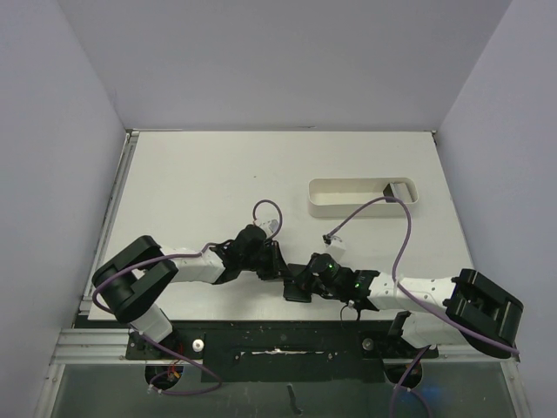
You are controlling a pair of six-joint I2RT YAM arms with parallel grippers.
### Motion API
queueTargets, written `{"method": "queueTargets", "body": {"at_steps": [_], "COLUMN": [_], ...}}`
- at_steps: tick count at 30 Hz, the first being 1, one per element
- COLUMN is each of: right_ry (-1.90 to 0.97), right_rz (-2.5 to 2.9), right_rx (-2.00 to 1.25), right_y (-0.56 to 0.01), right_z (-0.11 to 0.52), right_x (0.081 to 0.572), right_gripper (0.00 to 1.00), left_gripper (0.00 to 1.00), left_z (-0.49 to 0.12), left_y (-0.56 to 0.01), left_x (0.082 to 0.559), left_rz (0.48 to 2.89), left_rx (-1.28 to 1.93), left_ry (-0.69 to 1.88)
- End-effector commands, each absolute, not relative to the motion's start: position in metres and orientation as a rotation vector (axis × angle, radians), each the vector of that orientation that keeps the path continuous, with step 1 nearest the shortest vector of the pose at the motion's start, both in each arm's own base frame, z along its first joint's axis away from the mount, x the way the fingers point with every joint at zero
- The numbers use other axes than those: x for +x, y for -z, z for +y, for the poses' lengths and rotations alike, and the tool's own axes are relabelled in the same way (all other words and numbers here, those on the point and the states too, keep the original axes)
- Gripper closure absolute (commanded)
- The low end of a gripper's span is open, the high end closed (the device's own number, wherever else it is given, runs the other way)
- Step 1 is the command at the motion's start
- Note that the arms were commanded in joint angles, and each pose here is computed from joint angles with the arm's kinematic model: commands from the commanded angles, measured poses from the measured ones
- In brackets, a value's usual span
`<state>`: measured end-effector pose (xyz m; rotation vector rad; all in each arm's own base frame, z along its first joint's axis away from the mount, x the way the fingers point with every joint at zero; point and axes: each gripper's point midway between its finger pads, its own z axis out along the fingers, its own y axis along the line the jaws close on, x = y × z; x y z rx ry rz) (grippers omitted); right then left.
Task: Put the credit cards into the card holder
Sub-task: Close the card holder at the center of the board, then reset both arms
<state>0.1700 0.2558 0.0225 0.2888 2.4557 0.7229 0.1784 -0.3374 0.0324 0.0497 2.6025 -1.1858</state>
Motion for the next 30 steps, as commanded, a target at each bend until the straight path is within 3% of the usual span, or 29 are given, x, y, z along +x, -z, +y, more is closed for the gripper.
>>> {"method": "queueTargets", "body": {"at_steps": [1,6,12,14,17,19,30], "right_ry": [-0.536,-0.579,-0.605,-0.623,-0.628,-0.610,-0.417], "right_rz": [2.537,2.398,2.270,2.233,2.169,2.131,1.994], "right_rx": [0.194,0.114,0.147,0.159,0.167,0.179,0.367], "right_y": [0.003,-0.065,-0.123,-0.139,-0.166,-0.185,-0.240], "right_z": [0.231,0.252,0.244,0.238,0.225,0.212,0.118], "right_x": [0.161,0.189,0.200,0.198,0.198,0.198,0.187], "right_gripper": [1.00,0.76,0.49,0.36,0.11,0.01,0.02], "left_gripper": [1.00,0.93,0.66,0.59,0.34,0.31,0.28], "left_z": [-0.331,-0.332,-0.312,-0.300,-0.281,-0.270,-0.218], "left_y": [-0.018,-0.061,-0.142,-0.162,-0.190,-0.208,-0.267], "left_x": [0.172,0.202,0.237,0.240,0.239,0.236,0.215], "left_rz": [2.651,2.548,2.347,2.316,2.278,2.248,2.102], "left_rx": [0.072,0.039,-0.026,-0.031,-0.029,-0.016,-0.021], "left_ry": [1.079,1.059,1.018,0.983,0.916,0.896,0.823]}}
